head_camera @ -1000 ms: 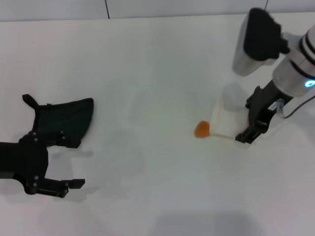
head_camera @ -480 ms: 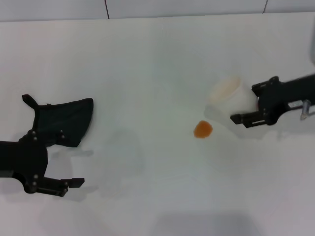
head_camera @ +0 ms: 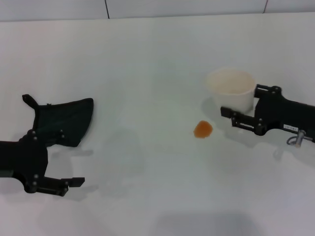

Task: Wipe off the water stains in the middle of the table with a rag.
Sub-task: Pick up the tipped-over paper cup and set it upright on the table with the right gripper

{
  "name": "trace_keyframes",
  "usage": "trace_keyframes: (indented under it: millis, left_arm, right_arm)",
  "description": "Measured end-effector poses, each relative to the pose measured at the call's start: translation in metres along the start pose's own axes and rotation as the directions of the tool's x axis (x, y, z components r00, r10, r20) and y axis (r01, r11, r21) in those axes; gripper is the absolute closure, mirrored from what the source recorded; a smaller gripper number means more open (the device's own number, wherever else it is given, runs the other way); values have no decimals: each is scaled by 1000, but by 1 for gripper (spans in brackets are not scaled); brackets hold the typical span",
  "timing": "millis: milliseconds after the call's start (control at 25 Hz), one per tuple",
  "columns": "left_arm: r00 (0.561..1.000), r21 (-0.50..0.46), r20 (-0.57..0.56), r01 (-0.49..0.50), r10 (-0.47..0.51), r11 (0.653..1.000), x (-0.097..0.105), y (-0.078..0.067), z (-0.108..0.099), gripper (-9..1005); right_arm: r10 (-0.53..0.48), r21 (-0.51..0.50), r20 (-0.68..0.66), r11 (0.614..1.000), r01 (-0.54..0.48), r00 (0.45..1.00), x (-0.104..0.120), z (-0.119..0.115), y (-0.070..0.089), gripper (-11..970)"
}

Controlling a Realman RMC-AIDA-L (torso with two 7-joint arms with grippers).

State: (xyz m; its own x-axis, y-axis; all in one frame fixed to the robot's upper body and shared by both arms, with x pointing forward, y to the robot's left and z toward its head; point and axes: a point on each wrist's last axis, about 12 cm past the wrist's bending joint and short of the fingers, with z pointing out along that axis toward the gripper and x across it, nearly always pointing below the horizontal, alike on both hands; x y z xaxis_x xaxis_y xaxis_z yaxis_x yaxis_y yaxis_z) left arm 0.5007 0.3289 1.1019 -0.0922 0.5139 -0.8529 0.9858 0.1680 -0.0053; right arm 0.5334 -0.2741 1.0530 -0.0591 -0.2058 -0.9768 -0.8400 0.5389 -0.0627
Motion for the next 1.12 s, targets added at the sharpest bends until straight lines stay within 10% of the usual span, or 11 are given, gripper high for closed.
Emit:
trace_keyframes:
  millis: [800, 1120]
  left_arm:
    - [1000, 6, 4, -11, 11, 1000, -3, 1, 3, 113]
    - [1000, 4, 8, -7, 7, 1000, -3, 1, 2, 114]
  right_arm:
    - [-4, 256, -43, 967, 15, 999, 51, -18, 21, 361]
    - [-39, 250, -32, 967, 46, 999, 53, -26, 27, 146]
